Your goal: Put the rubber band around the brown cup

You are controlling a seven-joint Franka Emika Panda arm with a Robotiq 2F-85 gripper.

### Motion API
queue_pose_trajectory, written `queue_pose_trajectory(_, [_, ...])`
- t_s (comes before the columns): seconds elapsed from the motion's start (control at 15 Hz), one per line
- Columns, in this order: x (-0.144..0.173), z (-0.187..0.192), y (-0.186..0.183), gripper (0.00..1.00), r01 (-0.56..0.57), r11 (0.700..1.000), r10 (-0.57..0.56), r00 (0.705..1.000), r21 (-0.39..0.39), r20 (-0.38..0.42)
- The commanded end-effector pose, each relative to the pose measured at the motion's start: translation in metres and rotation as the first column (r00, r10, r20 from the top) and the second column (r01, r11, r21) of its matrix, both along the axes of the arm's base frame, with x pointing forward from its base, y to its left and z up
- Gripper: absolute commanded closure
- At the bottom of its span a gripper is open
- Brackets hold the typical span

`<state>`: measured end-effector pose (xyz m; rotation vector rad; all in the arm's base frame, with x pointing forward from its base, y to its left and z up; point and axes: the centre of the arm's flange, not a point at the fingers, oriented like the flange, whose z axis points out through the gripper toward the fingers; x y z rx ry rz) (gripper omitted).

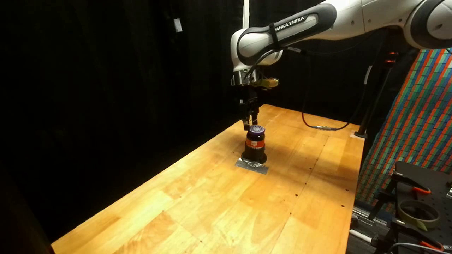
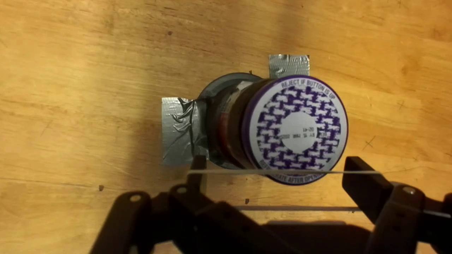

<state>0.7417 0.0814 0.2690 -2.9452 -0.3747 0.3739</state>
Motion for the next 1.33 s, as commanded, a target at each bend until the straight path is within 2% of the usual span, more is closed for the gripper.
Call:
queue_pose_trajectory(0.0, [0.032, -0.004, 0.013, 0.0, -0.007, 1.0, 0.008, 1.0, 0.006, -0.03])
queue_pose_trajectory(0.27, [0.022, -0.015, 0.027, 0.0, -0.023, 1.0, 0.021, 0.996, -0.017, -0.086])
queue_pose_trajectory(0.4, [0.013, -0.018, 0.033, 0.0, -0.038, 0.998, 0.031, 0.99, -0.048, -0.14])
queue_pose_trajectory(0.8, [-0.039, -0.029, 0.033, 0.0, -0.053, 0.978, 0.012, 0.98, -0.202, -0.201])
queue_pose_trajectory(1.07, [-0.08, -0.036, 0.029, 0.0, -0.073, 0.971, 0.027, 0.98, -0.229, -0.2])
queue_pose_trajectory(1.27, [-0.105, -0.028, 0.023, 0.0, -0.043, 0.967, 0.006, 0.989, -0.253, -0.145])
